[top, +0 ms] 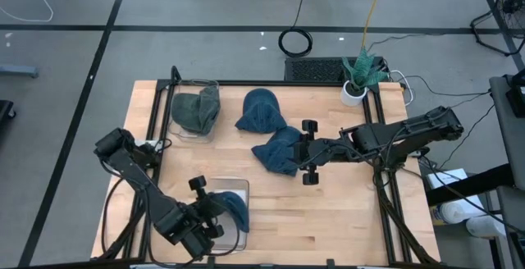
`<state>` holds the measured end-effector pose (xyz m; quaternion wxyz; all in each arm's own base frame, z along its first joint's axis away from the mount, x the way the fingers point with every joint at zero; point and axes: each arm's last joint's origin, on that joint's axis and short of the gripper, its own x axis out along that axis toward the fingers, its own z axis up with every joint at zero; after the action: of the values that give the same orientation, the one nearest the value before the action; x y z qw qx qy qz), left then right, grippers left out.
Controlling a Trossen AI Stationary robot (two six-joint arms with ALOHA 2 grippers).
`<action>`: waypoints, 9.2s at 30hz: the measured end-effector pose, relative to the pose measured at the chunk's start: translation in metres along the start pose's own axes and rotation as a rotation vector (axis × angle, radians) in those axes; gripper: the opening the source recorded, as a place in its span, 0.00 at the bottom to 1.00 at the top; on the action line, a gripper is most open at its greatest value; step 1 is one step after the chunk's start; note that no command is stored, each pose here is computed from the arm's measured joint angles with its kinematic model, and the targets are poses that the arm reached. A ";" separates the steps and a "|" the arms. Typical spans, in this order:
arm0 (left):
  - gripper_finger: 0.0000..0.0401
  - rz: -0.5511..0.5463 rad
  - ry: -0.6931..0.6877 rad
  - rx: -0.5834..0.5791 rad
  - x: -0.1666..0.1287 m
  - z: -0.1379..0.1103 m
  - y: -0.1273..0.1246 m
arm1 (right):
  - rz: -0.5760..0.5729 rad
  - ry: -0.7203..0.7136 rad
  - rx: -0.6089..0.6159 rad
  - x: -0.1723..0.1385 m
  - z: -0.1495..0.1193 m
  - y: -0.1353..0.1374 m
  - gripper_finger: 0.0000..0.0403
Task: Pick & Place hat
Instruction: Put the bottom blue cap into the bottom transparent bin
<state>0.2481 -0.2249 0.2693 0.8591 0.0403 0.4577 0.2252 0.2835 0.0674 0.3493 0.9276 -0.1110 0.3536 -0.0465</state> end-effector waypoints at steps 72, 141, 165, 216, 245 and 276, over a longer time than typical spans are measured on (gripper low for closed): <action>0.29 -0.462 0.253 -0.110 0.035 -0.024 0.023 | 0.000 0.000 -0.003 0.000 0.000 0.000 0.39; 0.73 -0.205 -0.488 -0.025 0.001 0.025 0.147 | 0.030 0.155 -0.094 0.131 -0.142 0.045 0.66; 0.68 -0.190 -0.489 -0.073 0.004 0.029 0.152 | -0.081 0.420 -0.334 0.170 -0.117 0.084 0.66; 0.63 -0.152 -0.441 -0.086 0.023 0.035 0.149 | -0.598 0.505 -0.189 0.173 -0.149 0.042 0.06; 0.67 -0.152 -0.440 -0.086 0.023 0.035 0.149 | -0.526 0.061 -0.053 0.052 -0.069 0.014 0.00; 0.67 -0.152 -0.443 -0.090 0.023 0.035 0.149 | -0.576 -0.748 0.258 0.047 -0.094 -0.021 0.00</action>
<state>0.2354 -0.0765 0.3131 0.9540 0.0156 0.2492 0.1658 0.2557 0.0224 0.2557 0.9467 -0.0977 -0.0574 -0.3016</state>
